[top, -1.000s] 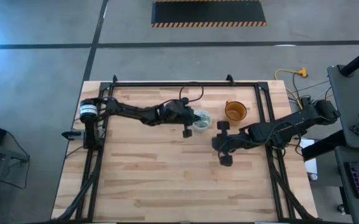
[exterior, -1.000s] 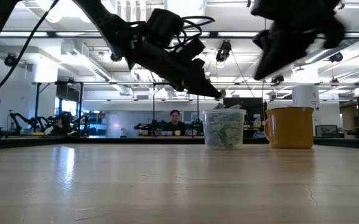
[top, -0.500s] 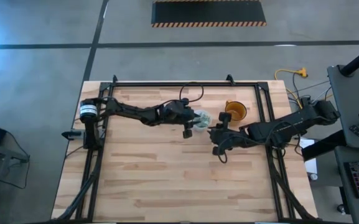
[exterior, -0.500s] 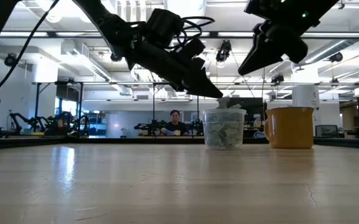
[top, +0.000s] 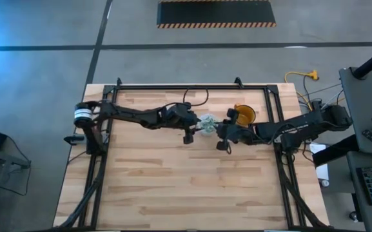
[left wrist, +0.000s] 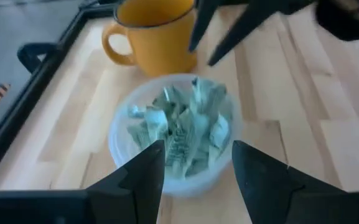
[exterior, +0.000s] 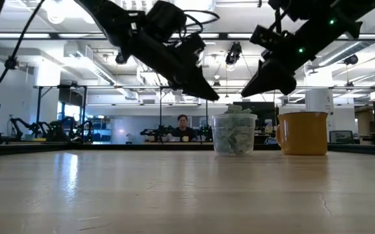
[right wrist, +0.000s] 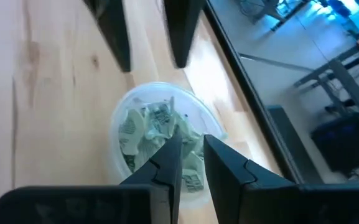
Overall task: Pick and place Stevia / Truvia into bins
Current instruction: Put the green stevia packet into the transparent bin
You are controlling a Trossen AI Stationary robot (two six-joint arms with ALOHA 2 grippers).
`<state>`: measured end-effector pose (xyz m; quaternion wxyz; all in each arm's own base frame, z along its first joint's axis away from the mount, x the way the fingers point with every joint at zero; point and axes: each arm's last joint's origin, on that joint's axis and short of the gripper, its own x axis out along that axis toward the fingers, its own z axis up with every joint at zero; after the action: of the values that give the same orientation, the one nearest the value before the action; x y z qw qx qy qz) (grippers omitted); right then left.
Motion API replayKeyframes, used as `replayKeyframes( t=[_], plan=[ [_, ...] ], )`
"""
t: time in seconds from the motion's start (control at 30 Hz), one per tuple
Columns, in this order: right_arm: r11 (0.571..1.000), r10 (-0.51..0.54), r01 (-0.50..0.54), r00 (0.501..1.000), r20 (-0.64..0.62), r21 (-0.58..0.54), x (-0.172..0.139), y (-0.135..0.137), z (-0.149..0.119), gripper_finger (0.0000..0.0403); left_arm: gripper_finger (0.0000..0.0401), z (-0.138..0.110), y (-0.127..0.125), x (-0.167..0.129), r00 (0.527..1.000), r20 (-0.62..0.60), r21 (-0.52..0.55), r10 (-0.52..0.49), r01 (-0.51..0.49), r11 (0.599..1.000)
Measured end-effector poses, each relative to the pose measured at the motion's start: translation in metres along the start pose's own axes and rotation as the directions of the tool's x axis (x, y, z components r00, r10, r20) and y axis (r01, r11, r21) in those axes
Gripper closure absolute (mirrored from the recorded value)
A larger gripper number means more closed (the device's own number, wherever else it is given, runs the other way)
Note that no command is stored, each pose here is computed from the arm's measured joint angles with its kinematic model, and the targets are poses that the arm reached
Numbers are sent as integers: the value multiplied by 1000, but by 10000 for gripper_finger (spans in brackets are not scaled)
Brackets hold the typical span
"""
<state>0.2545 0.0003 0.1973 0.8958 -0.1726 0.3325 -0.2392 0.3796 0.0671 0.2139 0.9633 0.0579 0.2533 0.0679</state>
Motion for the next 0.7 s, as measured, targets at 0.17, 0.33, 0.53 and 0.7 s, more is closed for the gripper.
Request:
replayKeyframes(
  t=[0.17,0.33,0.53,0.7],
  plan=[
    [998,44,-45,998,36,33,5,-3,-1,346,230,5,-6,-20,1000,9,-4,-15,15,1000],
    [981,186,-189,980,70,34,5,0,1,346,230,4,-16,-39,999,31,-5,-37,37,999],
    [968,243,-247,966,84,39,10,3,1,346,230,-4,-22,-56,998,30,2,-54,54,999],
    [969,238,-242,968,75,57,12,1,0,346,230,-7,-22,-61,998,27,2,-54,53,999]
  ],
)
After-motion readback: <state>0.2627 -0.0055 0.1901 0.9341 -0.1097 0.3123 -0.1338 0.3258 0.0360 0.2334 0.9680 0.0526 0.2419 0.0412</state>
